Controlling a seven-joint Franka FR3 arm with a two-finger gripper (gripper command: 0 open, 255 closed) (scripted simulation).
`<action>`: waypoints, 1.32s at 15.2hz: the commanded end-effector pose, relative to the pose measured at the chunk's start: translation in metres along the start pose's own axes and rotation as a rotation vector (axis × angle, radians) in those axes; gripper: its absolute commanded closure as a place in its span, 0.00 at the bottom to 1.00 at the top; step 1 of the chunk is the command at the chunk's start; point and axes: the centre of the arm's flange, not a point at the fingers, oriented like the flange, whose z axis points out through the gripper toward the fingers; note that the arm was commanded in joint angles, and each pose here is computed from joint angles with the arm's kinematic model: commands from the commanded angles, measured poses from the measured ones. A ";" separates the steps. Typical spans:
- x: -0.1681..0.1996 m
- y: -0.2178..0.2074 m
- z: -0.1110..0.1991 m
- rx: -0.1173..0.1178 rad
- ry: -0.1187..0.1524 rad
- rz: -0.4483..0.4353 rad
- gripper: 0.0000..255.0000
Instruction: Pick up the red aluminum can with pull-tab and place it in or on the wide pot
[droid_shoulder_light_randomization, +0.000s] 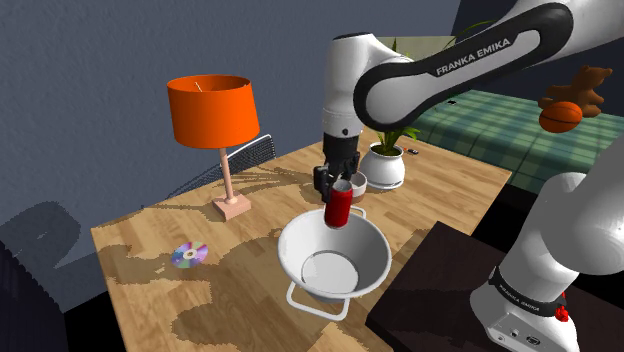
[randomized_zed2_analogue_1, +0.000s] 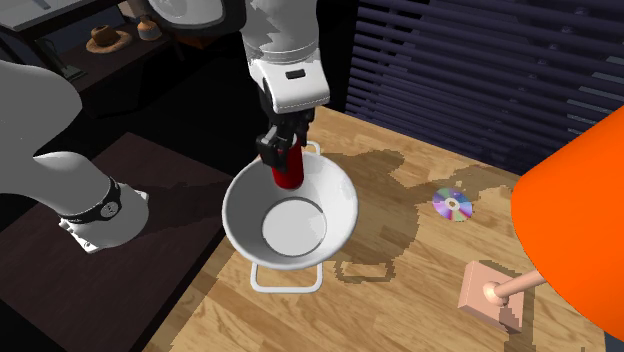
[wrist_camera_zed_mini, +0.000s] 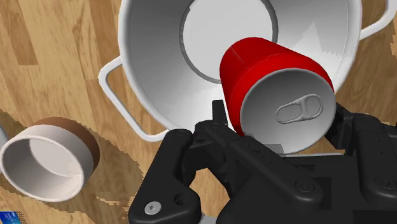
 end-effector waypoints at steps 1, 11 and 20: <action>-0.002 0.001 0.009 0.000 0.000 0.000 1.00; -0.002 0.001 0.062 0.000 0.000 0.000 1.00; -0.002 0.001 0.085 0.000 0.000 0.000 1.00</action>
